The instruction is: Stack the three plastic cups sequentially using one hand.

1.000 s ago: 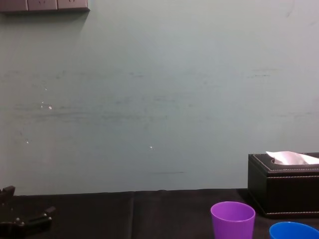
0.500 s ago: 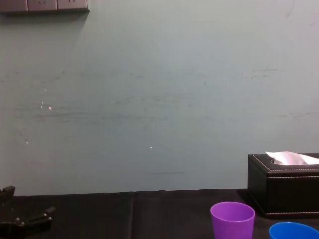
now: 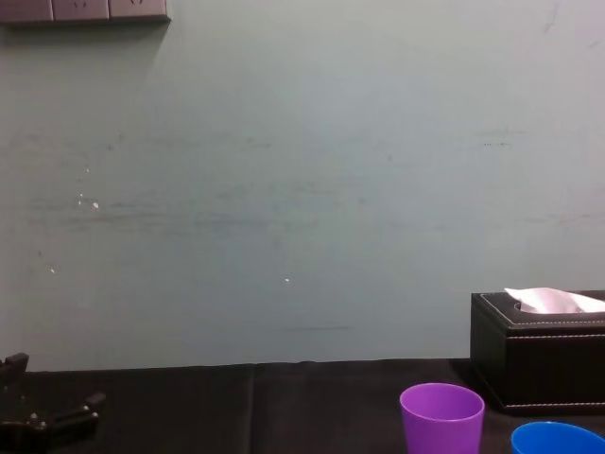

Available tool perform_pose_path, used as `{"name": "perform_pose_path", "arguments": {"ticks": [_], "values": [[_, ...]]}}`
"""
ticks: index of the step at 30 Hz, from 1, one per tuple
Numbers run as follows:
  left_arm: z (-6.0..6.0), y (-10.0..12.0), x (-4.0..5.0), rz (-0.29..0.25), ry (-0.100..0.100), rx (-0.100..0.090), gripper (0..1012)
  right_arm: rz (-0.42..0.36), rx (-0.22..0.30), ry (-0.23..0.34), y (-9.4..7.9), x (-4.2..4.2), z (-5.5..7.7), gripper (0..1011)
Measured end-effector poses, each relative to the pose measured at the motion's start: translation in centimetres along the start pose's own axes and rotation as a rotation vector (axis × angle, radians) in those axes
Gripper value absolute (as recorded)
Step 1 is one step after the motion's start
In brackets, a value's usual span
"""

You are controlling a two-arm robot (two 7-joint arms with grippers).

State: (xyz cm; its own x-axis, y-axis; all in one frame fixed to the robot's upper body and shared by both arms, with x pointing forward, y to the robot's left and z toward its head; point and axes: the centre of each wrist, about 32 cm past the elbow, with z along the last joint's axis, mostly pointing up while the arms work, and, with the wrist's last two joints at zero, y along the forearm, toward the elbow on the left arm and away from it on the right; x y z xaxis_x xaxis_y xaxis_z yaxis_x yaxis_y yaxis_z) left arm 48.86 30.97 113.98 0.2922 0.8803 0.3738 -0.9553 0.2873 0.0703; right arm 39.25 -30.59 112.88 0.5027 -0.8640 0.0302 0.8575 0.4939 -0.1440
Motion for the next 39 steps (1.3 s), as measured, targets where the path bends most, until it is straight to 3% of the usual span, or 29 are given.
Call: {"name": "perform_pose_path", "arguments": {"ticks": [10,20,39], "values": [[0.0,0.0,0.00,0.000,0.000,0.000,1011,-0.009,-0.005,-0.009,2.0,-0.01,-0.3,999],[0.0,0.0,0.00,0.000,0.000,0.000,1011,-0.008,0.007,-0.034,4.1,0.65,-0.2,998],[0.0,0.0,0.00,0.000,0.000,0.000,1012,0.020,0.030,-0.015,5.3,0.51,-0.1,999]]}}
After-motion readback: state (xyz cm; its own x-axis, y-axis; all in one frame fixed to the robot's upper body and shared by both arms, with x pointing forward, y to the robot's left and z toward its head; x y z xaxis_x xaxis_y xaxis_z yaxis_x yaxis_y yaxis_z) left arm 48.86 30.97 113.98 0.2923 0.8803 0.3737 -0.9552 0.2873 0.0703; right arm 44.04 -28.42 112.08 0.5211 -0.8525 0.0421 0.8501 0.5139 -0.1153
